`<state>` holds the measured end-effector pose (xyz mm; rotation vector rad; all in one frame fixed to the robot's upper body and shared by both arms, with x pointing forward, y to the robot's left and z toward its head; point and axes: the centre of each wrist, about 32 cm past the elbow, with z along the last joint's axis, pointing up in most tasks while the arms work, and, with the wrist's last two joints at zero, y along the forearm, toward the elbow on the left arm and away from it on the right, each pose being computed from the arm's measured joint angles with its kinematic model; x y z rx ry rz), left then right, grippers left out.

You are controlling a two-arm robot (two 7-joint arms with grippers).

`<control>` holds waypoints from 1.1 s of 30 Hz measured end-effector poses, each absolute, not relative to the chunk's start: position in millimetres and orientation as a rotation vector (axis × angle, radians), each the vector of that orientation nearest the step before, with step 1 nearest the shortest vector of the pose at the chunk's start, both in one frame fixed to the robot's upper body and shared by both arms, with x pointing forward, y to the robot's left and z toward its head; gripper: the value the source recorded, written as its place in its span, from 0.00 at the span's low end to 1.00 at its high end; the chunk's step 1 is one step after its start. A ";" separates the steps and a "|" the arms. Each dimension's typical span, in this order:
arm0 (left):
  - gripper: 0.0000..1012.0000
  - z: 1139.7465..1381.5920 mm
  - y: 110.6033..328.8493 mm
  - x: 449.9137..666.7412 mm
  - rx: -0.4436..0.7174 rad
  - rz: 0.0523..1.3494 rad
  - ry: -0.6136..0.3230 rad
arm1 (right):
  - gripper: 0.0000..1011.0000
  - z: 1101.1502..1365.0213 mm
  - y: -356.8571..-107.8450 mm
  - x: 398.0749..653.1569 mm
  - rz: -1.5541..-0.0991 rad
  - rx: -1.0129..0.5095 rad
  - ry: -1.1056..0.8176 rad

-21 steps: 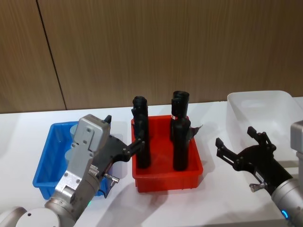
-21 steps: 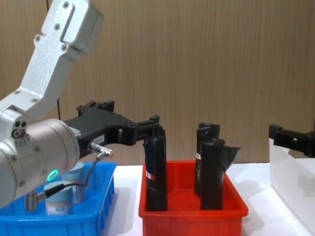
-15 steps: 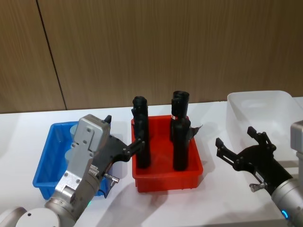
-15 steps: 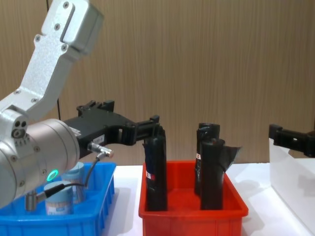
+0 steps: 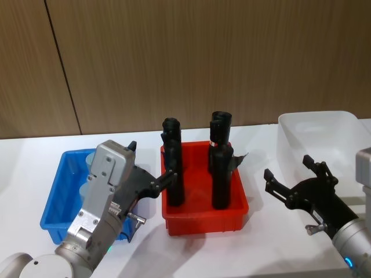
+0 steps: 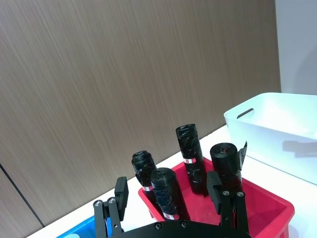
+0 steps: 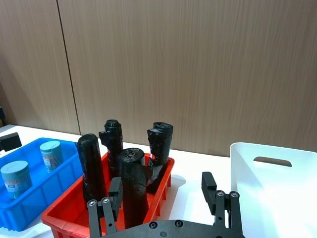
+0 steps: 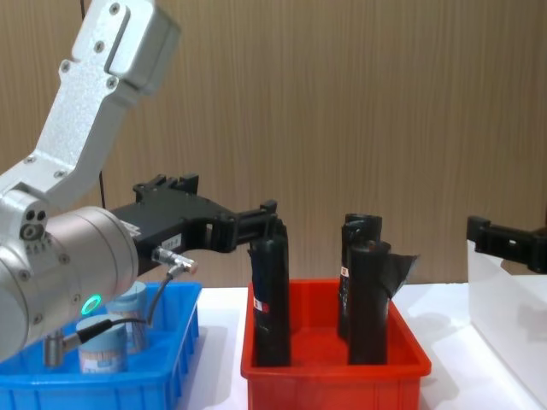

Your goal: Pick the cotton swabs from the blue box and place them into the white box.

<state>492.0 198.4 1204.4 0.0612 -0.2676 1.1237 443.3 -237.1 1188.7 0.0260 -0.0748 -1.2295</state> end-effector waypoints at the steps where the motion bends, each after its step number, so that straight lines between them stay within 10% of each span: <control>1: 0.99 1204.4 198.4 492.0 0.061 1.124 -0.268 | 0.99 1188.7 -237.1 443.3 -1.229 0.026 -0.075; 33: 0.99 1204.2 205.0 490.4 0.065 1.184 -0.229 | 0.99 1188.7 -237.1 443.3 -1.230 0.026 -0.075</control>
